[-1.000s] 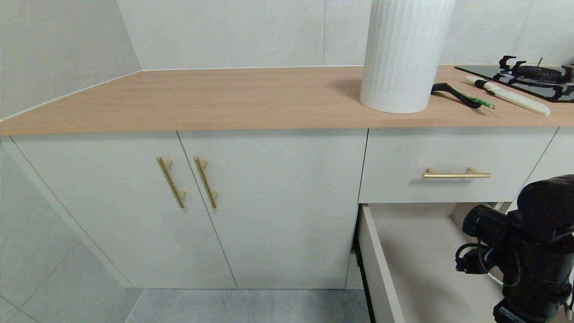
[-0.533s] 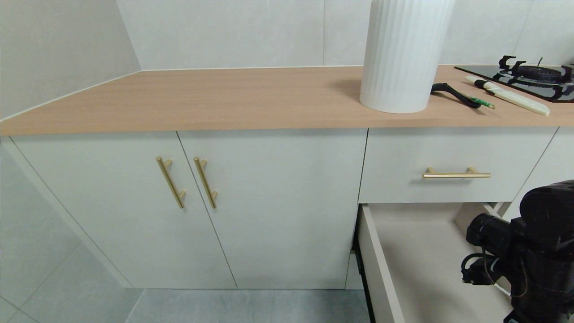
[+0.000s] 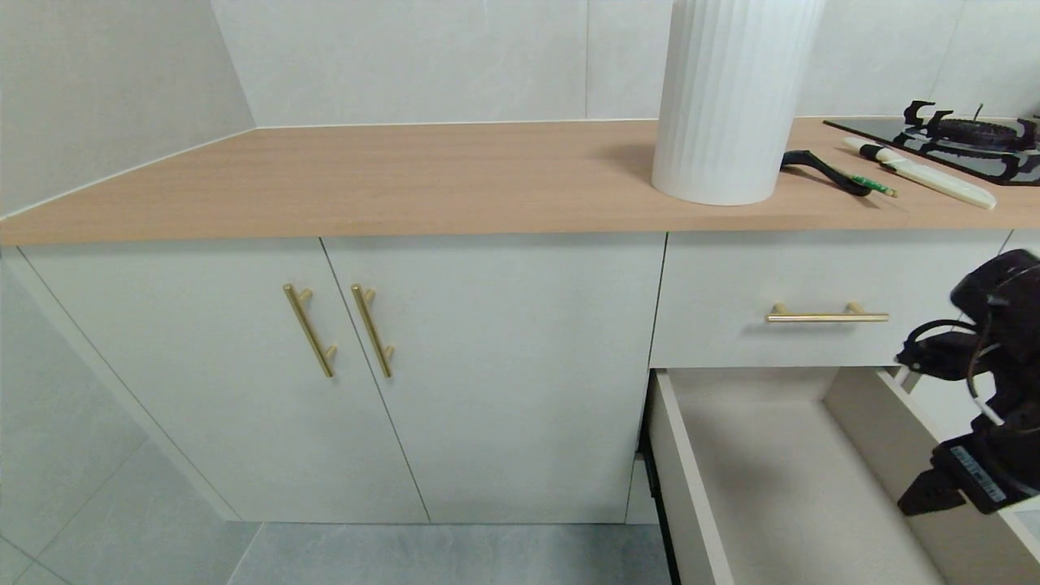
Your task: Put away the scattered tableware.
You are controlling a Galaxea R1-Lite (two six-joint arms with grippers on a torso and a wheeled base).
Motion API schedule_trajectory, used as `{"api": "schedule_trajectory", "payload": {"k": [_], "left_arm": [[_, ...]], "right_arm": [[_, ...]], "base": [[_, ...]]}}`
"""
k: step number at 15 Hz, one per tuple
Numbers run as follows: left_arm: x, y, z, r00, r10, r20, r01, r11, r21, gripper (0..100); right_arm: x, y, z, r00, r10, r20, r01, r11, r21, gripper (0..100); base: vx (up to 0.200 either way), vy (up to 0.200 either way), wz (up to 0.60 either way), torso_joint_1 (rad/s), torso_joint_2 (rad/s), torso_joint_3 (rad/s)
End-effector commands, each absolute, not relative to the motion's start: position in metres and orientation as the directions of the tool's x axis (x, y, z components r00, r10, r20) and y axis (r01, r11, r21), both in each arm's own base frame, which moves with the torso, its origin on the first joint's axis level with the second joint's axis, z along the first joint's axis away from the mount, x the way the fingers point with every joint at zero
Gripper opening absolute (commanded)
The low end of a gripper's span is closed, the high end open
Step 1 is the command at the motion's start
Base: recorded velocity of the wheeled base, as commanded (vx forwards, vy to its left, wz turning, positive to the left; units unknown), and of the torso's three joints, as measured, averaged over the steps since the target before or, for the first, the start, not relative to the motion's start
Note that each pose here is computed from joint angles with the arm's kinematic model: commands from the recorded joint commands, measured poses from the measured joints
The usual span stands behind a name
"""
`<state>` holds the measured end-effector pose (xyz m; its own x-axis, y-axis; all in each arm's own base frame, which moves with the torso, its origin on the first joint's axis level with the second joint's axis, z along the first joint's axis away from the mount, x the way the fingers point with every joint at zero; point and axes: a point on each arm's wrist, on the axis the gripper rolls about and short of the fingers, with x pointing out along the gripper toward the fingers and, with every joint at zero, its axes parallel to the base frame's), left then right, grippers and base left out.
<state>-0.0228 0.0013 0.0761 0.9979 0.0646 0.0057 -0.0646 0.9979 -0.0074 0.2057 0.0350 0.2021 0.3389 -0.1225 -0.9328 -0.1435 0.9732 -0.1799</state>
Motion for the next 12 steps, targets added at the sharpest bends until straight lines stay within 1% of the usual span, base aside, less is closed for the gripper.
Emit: {"api": "schedule_trajectory", "payload": {"k": [1,4,6,12], "left_arm": [[-0.023,0.001,0.076,0.998,0.064,0.005,-0.064,0.998,-0.008,100],[-0.023,0.001,0.076,0.998,0.066,0.005,-0.066,0.998,-0.008,100],[-0.023,0.001,0.076,0.998,0.066,0.005,-0.066,0.998,-0.008,100],[-0.023,0.001,0.076,0.998,0.066,0.005,-0.066,0.998,-0.008,100]], "right_arm": [[0.182,0.025,0.234,0.5,-0.107,-0.86,-0.078,0.983,-0.168,100],[0.177,0.024,0.244,0.581,-0.094,-0.809,-0.059,0.986,-0.157,100],[0.179,0.024,0.246,0.607,-0.09,-0.789,-0.052,0.987,-0.153,100],[0.177,0.024,0.249,0.626,-0.09,-0.774,-0.045,0.987,-0.152,100]], "base": [[0.0,0.0,0.0,0.0,0.0,0.0],[0.0,0.0,0.0,0.0,0.0,0.0],[0.0,0.0,0.0,0.0,0.0,0.0],[0.0,0.0,0.0,0.0,0.0,0.0]]}}
